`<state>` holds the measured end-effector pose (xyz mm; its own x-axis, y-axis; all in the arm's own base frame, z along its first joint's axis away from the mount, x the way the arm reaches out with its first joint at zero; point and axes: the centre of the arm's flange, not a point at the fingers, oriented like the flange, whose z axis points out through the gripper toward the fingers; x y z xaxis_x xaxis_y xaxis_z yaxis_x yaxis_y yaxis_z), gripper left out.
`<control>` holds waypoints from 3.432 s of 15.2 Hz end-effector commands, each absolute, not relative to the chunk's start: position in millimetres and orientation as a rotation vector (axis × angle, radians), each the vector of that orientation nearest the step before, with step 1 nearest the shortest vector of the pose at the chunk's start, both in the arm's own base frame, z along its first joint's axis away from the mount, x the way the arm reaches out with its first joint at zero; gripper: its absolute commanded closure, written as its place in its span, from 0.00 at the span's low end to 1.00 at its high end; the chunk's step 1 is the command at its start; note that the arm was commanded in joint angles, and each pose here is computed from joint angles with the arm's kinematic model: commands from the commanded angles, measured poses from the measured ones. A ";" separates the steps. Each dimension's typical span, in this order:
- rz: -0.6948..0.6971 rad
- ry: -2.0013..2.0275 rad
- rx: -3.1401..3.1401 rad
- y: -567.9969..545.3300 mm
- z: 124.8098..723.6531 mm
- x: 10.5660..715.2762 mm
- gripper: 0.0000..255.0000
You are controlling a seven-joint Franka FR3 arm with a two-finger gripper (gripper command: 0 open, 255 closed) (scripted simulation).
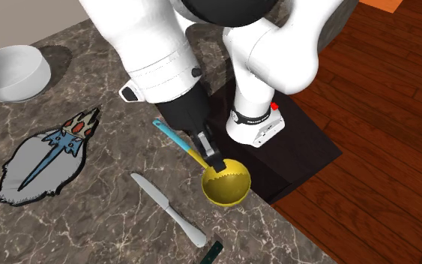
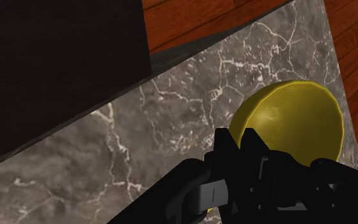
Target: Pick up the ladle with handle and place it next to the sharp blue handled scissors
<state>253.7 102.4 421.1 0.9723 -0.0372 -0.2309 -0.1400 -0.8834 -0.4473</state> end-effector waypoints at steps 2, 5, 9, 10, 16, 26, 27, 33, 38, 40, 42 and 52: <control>0.298 0.126 -2.643 102.1 437.7 255.0 1.00; 0.298 0.126 -2.643 102.1 453.6 255.0 1.00; 0.298 0.126 -2.643 102.1 474.7 255.0 1.00; 0.298 0.126 -2.643 102.1 480.0 255.0 1.00; 0.298 0.126 -2.643 102.1 511.7 255.0 1.00; 0.298 0.126 -2.643 102.1 564.5 255.0 1.00; 0.298 0.126 -2.643 102.1 569.7 255.0 1.00; 0.298 0.126 -2.643 102.1 601.4 255.0 1.00; 0.298 0.126 -2.643 52.3 602.1 237.7 1.00; 0.298 0.126 -2.643 27.3 602.1 229.0 1.00; 0.298 0.126 -2.643 2.4 602.2 220.3 1.00; 0.298 0.126 -2.643 -122.3 602.3 176.9 1.00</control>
